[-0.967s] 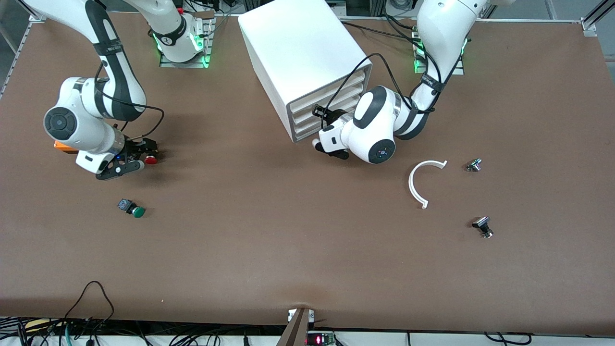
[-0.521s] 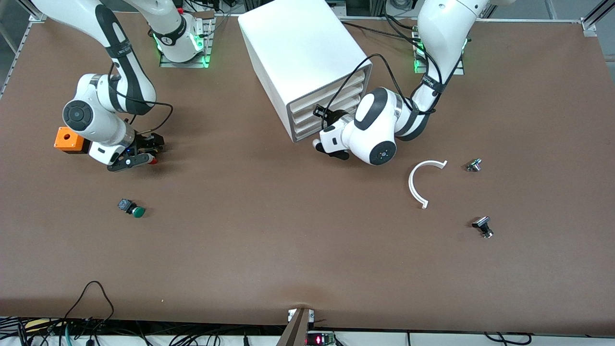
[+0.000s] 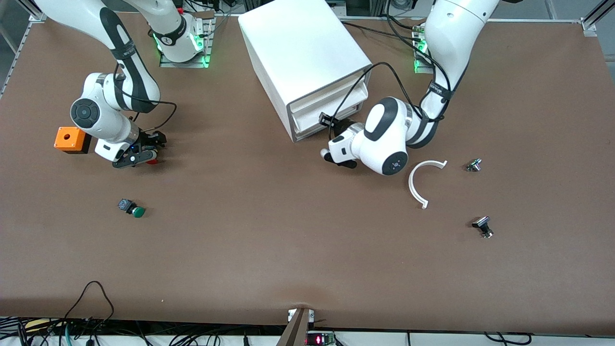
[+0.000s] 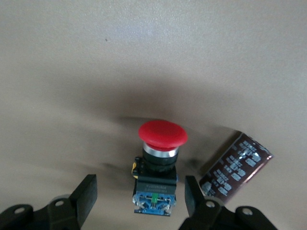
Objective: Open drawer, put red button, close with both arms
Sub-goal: 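Pull the drawer open with the left gripper while the right gripper grasps the red button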
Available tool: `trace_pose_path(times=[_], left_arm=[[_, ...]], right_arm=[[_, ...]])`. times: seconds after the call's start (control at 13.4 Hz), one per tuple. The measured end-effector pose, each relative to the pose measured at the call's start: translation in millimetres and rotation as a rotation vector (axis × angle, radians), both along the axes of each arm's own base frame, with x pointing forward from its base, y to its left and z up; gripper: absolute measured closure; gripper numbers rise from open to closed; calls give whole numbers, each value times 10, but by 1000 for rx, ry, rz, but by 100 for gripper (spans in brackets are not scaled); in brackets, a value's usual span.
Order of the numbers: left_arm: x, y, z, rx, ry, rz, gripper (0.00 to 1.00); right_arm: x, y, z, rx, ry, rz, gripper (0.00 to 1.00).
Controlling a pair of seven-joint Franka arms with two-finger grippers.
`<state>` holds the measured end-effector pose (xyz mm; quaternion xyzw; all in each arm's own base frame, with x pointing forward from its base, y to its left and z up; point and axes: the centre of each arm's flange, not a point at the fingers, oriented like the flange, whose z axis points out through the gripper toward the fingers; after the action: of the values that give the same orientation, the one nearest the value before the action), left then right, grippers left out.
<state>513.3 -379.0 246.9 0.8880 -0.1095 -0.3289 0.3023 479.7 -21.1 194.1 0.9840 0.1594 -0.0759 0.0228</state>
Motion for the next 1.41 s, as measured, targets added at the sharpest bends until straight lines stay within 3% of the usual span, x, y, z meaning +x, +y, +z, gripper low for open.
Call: trace_pose_path(times=[0.45, 0.67, 1.12, 1.41], left_arm=[[233, 216, -11, -11, -10, 42, 67], [324, 317, 2, -6, -22, 59, 67], [492, 512, 14, 0, -39, 93, 67], [547, 587, 7, -1, -39, 107, 67]], right_arm=[[-43, -47, -146, -6, -5, -8, 26], [-47, -73, -164, -7, -7, -14, 59], [78, -57, -27, 16, -31, -51, 59], [563, 32, 622, 38, 23, -68, 59]])
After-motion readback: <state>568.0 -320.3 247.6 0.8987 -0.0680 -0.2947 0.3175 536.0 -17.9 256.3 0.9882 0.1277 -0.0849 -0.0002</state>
